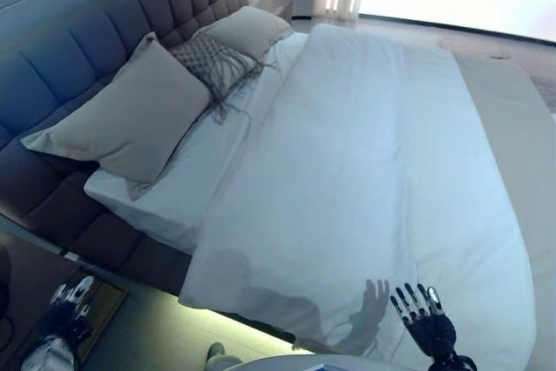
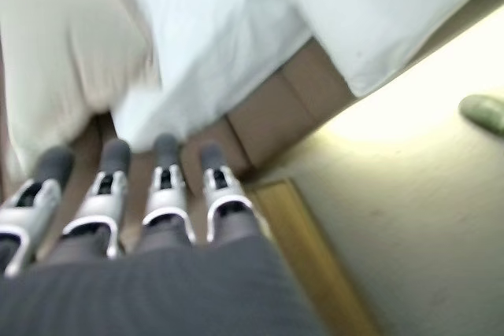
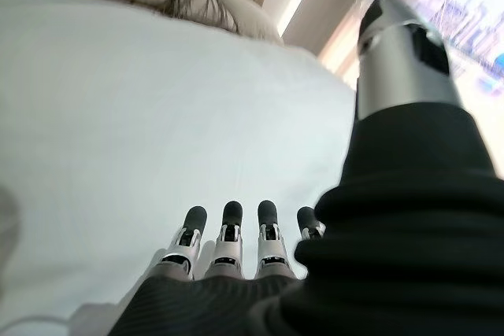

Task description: Make the bed neatly

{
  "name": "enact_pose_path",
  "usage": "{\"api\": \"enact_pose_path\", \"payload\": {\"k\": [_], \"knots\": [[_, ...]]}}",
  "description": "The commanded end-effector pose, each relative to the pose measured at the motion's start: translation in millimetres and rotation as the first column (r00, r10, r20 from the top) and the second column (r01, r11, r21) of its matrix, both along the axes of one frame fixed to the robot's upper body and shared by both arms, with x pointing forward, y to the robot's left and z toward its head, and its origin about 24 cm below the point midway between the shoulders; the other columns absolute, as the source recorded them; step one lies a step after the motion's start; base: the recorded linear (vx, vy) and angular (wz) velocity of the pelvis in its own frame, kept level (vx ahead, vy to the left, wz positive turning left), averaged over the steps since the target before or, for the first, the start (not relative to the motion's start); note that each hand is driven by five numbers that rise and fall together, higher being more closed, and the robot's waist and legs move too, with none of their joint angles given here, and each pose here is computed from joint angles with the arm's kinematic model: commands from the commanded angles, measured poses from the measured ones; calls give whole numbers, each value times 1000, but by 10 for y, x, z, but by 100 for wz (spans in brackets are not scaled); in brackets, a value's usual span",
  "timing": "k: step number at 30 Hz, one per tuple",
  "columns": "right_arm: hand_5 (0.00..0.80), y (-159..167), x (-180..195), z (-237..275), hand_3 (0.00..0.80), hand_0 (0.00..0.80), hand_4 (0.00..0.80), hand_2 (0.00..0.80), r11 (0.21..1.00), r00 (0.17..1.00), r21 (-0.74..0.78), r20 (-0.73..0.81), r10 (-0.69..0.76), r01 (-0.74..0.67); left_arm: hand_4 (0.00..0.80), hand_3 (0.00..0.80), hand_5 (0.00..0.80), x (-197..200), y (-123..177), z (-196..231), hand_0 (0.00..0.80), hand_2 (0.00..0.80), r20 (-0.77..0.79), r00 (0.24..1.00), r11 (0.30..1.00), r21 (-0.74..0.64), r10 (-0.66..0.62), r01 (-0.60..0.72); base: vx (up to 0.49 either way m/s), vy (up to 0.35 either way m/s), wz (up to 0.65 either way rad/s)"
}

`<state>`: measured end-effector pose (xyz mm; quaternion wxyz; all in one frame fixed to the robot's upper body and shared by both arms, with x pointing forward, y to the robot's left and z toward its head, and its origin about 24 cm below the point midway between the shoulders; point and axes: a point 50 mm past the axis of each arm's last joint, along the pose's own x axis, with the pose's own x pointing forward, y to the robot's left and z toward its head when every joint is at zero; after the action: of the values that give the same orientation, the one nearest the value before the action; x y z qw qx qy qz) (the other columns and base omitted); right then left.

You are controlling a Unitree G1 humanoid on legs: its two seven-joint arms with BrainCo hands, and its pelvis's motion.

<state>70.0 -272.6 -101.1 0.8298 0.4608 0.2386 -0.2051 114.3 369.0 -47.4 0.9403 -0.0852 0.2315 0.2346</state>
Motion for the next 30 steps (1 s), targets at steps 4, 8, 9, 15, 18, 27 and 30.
{"api": "enact_pose_path", "payload": {"k": [4, 8, 9, 15, 18, 27, 30], "knots": [[0, -370, -234, 36, 0, 0, 0, 0, 967, 969, -66, 34, -243, 245, 0, 0, 0, 875, -198, 585, 0, 0, 89, 943, 866, 432, -319, 252, -93, -46, -14], [0, -559, -457, -58, 0, 0, 0, 0, 905, 907, -77, -11, -421, 419, 0, 0, 0, 1292, -575, 737, 0, 0, 102, 885, 747, 584, -455, 317, -205, -27, -17], [0, -595, -443, -65, 0, 0, 0, 0, 886, 888, -68, -7, -459, 458, 0, 0, 0, 1385, -660, 762, 0, 0, 115, 877, 733, 605, -466, 310, -364, 14, -18], [0, -701, -130, -36, 0, 0, 0, 0, 849, 847, -35, 105, -521, 527, 0, 0, 0, 1920, -1232, 968, 0, 0, 262, 853, 689, 710, -452, 146, -312, 74, -18], [0, -702, 53, 13, 0, 0, 0, 0, 861, 850, -10, 162, -501, 509, 0, 0, 0, 2023, -1386, 1063, 0, 0, 296, 839, 648, 757, -456, 85, -193, 33, -8], [0, -481, 865, 284, 0, 0, 0, 0, 919, 845, 101, 364, -391, 381, 0, 0, 0, 2242, -1813, 1369, 0, 0, 353, 769, 466, 881, -533, -80, -161, 9, -2], [0, -335, 1115, 418, 0, 0, 0, 0, 933, 829, 143, 428, -359, 330, 0, 0, 0, 2320, -1931, 1551, 0, 0, 373, 736, 376, 910, -564, -173, -107, 12, 8]]}}
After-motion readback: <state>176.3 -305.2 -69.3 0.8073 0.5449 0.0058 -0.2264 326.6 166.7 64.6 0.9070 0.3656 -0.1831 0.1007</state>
